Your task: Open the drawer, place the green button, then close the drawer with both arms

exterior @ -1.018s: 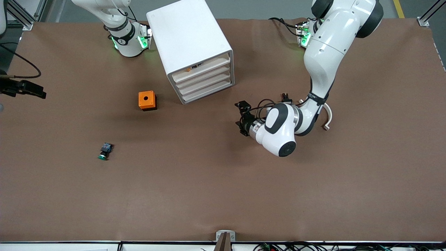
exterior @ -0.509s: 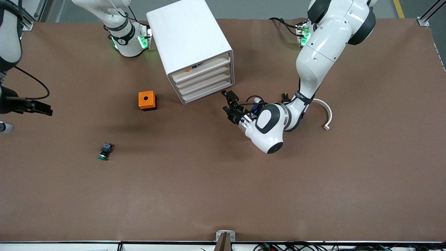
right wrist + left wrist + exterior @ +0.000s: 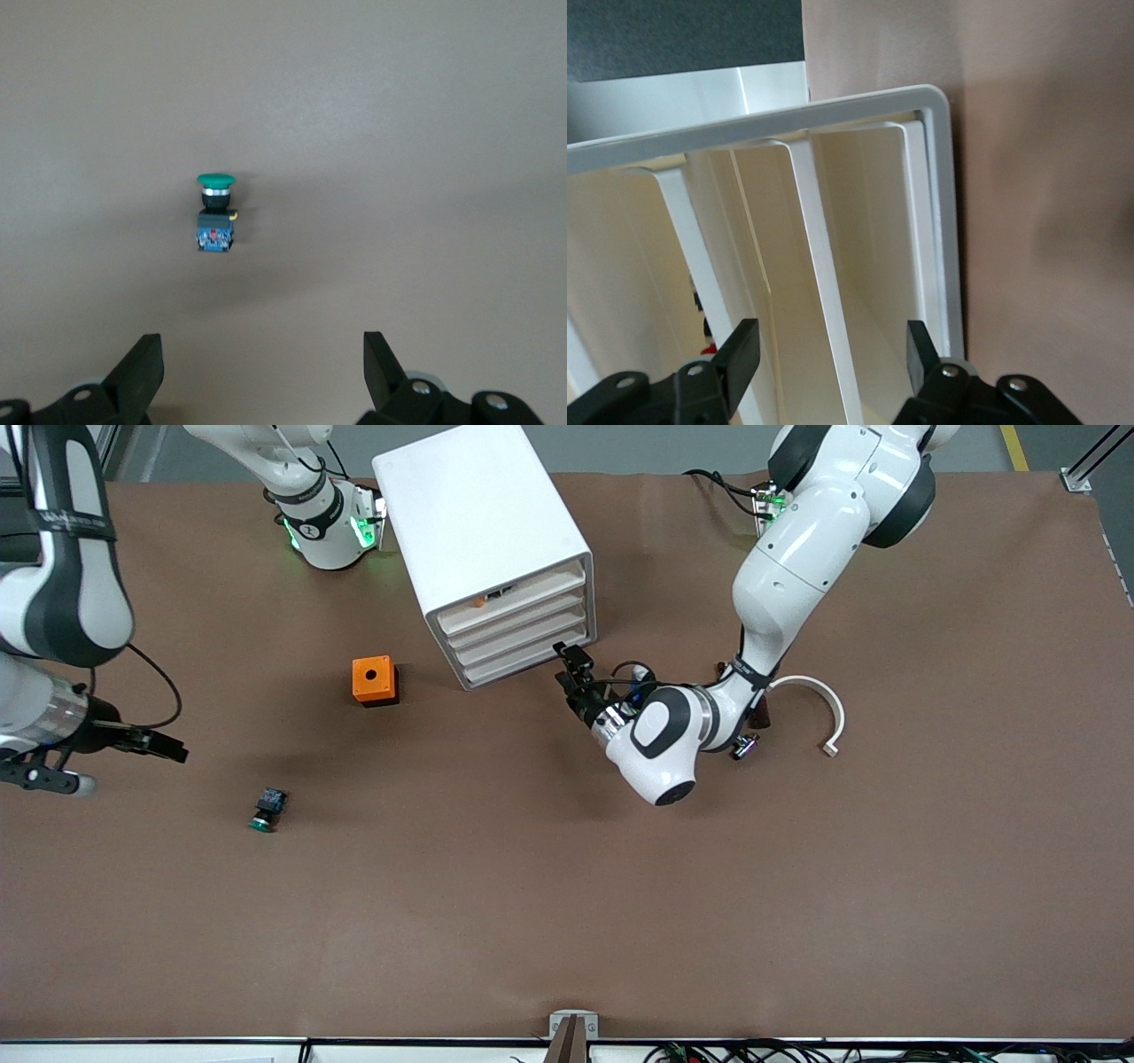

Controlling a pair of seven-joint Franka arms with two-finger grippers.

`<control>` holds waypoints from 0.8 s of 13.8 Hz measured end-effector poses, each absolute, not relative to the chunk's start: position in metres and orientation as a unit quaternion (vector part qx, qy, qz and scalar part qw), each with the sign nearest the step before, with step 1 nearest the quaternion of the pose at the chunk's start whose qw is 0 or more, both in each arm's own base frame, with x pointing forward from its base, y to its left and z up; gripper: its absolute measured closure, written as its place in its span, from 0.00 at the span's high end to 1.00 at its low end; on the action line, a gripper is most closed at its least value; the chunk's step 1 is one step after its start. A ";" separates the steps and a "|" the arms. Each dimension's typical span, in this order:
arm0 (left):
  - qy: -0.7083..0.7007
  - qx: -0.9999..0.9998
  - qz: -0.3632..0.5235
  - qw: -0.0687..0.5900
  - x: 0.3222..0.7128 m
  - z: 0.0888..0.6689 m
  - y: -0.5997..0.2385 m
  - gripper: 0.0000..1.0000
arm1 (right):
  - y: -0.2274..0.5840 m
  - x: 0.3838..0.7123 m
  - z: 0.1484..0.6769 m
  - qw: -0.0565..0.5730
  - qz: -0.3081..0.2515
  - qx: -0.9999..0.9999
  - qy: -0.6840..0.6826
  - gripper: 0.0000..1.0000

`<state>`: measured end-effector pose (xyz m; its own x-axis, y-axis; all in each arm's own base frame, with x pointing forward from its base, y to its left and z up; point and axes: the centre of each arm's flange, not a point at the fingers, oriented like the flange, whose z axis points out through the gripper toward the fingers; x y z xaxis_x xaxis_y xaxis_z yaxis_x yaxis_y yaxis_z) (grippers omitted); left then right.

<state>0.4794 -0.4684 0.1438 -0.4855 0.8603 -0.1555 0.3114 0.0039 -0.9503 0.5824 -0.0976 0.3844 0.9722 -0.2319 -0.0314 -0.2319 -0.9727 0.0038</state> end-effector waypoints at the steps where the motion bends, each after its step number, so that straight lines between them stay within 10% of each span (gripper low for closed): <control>1: -0.658 -0.442 0.554 0.257 0.473 0.142 -0.474 0.74 | -0.091 0.584 0.369 0.001 -0.009 0.992 -0.123 1.00; 11: -0.627 -0.450 0.554 0.313 0.422 0.119 -0.501 0.59 | -0.049 0.611 0.211 0.013 0.025 0.978 -0.205 1.00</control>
